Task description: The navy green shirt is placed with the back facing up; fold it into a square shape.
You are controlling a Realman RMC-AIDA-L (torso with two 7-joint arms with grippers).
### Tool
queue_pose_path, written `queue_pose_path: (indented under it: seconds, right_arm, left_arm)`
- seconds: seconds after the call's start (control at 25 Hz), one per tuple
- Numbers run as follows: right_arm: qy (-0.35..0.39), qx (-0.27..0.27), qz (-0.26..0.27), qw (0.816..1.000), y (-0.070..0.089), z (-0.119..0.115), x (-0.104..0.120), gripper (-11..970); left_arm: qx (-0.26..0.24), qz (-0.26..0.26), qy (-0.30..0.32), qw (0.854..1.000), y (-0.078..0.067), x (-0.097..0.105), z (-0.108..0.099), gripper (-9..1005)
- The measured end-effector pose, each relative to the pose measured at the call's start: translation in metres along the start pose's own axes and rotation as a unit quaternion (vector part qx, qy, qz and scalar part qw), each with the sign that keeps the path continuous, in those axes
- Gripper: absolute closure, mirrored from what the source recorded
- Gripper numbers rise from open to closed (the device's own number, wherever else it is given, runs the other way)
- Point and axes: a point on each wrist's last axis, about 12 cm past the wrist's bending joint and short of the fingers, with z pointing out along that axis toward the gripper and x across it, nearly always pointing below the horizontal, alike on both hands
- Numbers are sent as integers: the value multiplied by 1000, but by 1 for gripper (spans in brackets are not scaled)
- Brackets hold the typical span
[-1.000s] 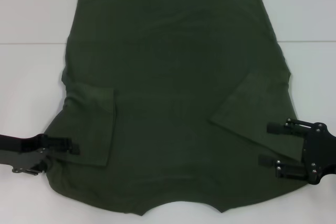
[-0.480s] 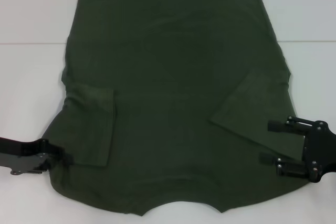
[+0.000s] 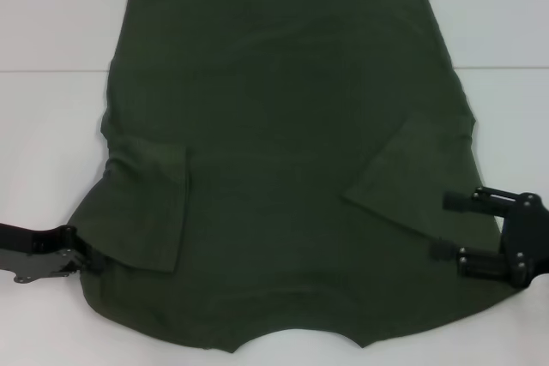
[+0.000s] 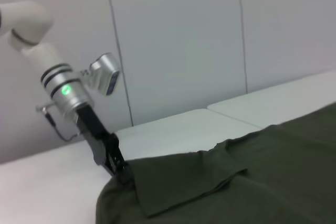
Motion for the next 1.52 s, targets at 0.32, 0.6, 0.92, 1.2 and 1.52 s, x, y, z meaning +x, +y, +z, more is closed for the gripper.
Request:
queue_pose_path:
  seconds: [0.32,0.6,0.92,1.2,1.52]
  right_arm:
    - [55,55,214,974,-22,-59,-59,177]
    - [159,78,444,878,-41,-99,-96,181]
    - [260,122,524,802,-52,-99,-71,182]
    - [277,129,528,792,-51,-91,-57,182]
    - [281,133,512,801,-52,-60,-43,182]
  left_arm:
    - [2,15,2,1000,-1,0,-2,959]
    - [5,27,-1,1000,-1,-2,-4,959]
    - [5,33,-7,999,-4,-7,-5,959]
    - [6,41,-9,999,-9,-11,-4,960]
    - [7,43,-11,999,-8,-11,-4,960]
